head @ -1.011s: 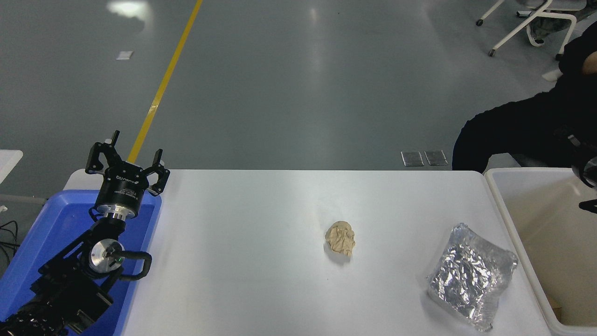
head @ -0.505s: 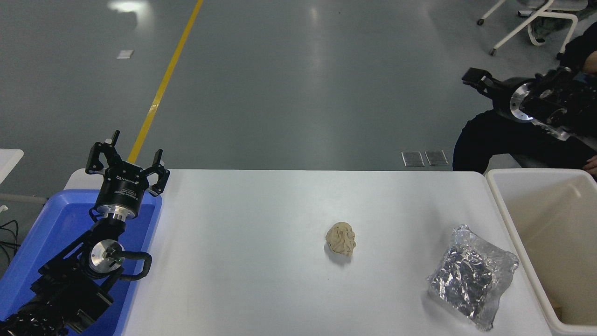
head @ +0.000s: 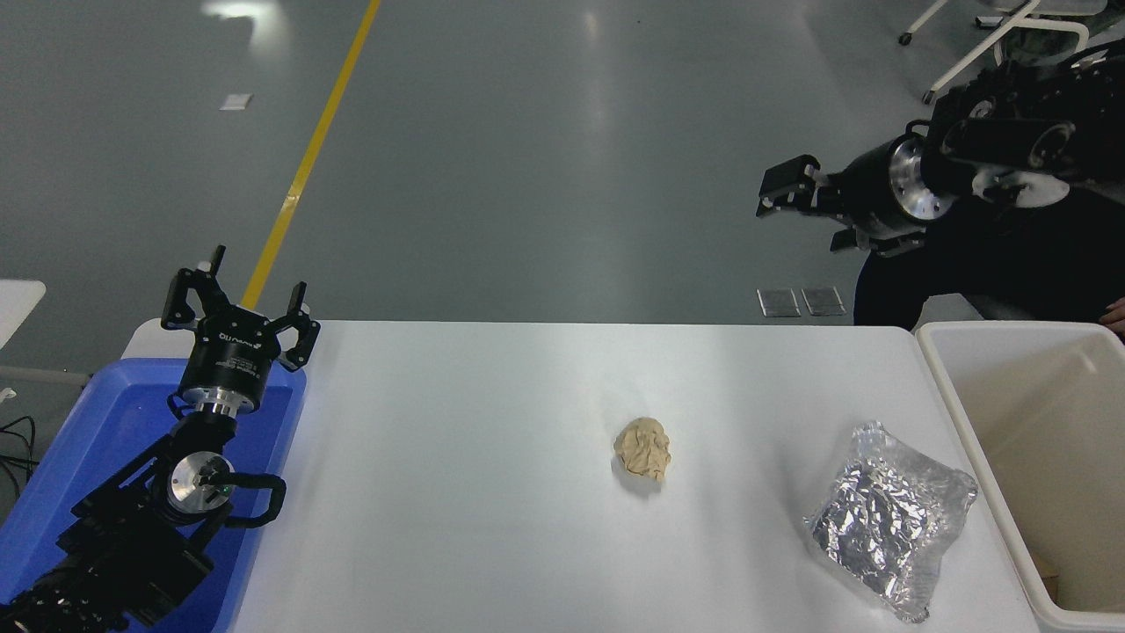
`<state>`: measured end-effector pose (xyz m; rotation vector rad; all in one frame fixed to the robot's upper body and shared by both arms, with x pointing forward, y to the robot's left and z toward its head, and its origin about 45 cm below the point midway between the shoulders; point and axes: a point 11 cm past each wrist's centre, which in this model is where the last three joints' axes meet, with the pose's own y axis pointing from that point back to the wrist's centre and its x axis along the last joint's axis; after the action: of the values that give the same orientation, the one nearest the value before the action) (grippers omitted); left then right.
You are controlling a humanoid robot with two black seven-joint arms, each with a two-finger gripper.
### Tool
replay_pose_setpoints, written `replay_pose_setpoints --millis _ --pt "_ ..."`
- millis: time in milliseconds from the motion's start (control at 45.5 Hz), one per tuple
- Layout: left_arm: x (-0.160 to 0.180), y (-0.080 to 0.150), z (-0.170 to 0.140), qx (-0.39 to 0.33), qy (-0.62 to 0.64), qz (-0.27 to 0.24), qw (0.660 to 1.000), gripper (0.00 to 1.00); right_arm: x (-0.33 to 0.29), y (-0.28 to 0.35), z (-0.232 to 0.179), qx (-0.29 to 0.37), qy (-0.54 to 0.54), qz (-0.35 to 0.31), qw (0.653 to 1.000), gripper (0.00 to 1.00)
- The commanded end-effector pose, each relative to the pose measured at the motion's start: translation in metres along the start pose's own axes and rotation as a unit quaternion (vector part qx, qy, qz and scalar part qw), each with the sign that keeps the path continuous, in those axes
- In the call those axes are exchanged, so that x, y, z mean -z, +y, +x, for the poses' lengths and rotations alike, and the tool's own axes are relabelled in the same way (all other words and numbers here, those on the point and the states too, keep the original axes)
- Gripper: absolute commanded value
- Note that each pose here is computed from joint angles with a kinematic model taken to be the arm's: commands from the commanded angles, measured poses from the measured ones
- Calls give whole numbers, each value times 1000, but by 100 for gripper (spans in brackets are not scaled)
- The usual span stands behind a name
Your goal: Pick up paper cup place in dustbin
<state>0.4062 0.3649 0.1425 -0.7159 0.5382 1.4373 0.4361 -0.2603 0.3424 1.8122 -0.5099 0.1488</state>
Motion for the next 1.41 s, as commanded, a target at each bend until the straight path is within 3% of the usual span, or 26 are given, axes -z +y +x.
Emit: replay_pose_setpoints --millis 0,1033,1385 --pt "0 0 0 0 0 0 1000 98 17 36 -29 76 14 -4 997 100" --pt "0 0 1 -1 0 -1 1000 98 35 56 -54 112 31 1 993 100" --pt "0 0 1 -1 0 0 1000 98 46 46 -58 105 120 -58 985 100"
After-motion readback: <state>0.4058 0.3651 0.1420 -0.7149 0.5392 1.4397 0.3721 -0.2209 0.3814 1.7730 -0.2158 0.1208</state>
